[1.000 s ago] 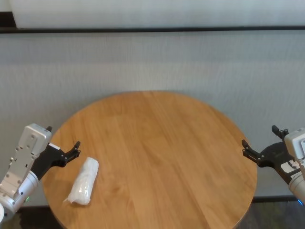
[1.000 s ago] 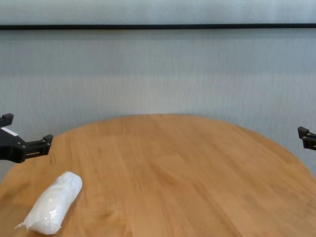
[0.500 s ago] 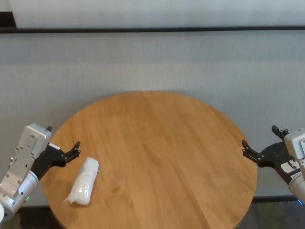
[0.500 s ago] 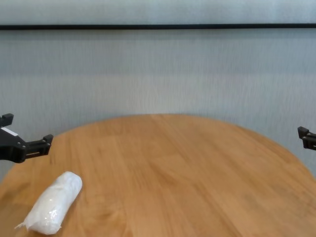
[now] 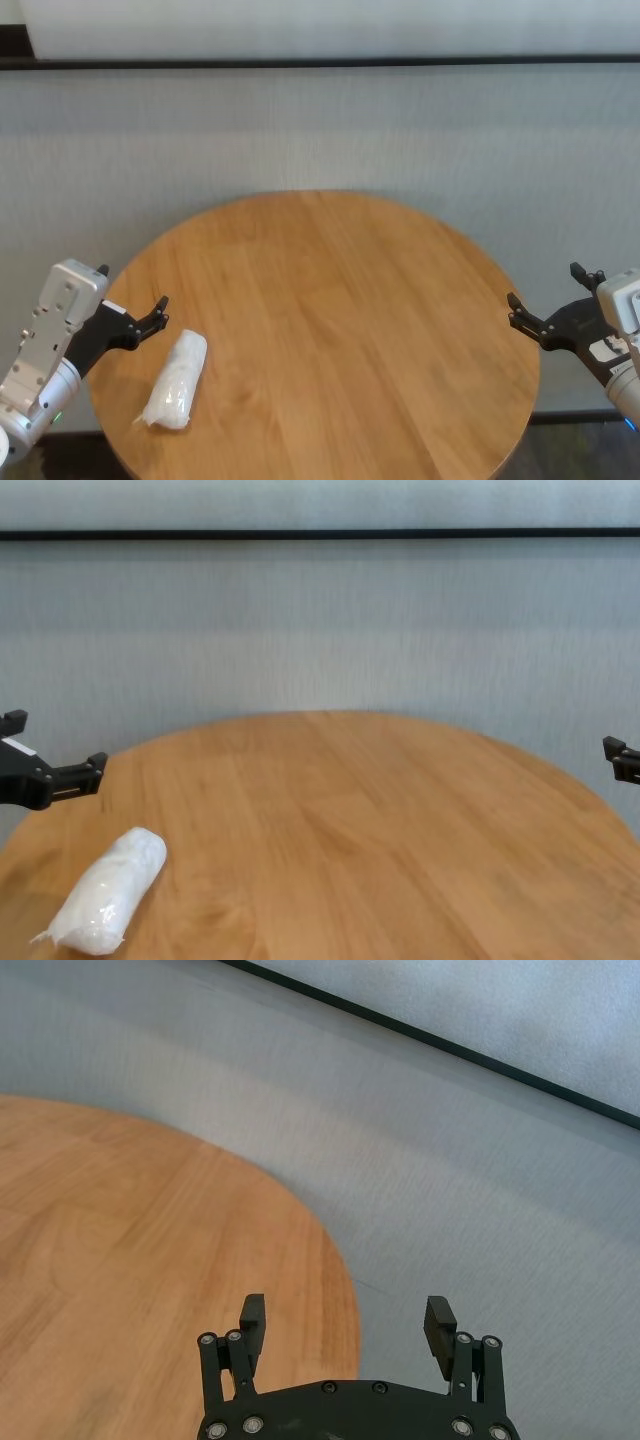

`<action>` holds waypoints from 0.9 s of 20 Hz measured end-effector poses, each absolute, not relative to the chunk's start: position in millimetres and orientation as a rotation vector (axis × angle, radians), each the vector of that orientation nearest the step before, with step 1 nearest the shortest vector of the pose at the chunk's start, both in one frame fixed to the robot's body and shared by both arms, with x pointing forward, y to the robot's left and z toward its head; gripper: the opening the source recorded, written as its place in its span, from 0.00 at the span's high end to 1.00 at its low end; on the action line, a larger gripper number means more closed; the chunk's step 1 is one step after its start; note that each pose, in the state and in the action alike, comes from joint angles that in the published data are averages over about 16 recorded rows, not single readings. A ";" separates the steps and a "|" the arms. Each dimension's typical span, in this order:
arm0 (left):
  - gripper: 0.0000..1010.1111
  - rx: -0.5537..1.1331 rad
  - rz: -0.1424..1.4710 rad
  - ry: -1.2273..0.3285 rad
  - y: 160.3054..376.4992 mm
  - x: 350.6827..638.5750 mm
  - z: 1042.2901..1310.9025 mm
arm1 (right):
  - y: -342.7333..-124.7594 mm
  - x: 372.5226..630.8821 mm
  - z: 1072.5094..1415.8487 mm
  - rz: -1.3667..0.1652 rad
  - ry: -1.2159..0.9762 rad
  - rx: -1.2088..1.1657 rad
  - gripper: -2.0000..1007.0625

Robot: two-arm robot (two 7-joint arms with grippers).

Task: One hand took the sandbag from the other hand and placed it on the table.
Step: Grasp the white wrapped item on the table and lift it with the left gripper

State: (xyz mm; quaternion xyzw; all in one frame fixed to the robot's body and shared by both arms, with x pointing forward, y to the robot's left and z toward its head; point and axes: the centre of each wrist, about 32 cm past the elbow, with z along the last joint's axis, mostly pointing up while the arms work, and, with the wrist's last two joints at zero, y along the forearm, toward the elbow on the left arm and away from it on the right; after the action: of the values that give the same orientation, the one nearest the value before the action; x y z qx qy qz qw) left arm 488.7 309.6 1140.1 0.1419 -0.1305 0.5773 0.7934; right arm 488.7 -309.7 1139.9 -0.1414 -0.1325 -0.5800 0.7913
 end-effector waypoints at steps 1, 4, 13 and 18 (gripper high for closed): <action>0.01 0.305 1.238 -0.278 309.5 488.7 1140.3 | -309.7 488.7 1139.9 -1.248 -0.285 -0.304 0.01; 0.01 0.303 1.225 -0.263 309.2 489.0 1141.7 | -309.7 488.7 1139.9 -1.248 -0.285 -0.304 0.01; 0.01 0.302 1.165 -0.160 308.1 488.8 1154.0 | -309.7 488.7 1139.9 -1.248 -0.285 -0.304 0.01; 0.01 0.302 1.140 -0.079 307.5 484.8 1163.1 | -309.7 488.7 1139.9 -1.248 -0.285 -0.304 0.01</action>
State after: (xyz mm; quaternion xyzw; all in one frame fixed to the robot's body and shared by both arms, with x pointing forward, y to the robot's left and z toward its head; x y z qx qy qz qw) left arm 484.8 307.5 1163.1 0.1422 -0.0374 0.5376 0.8303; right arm 488.7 -309.7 1139.9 -0.1415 -0.1325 -0.5800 0.7912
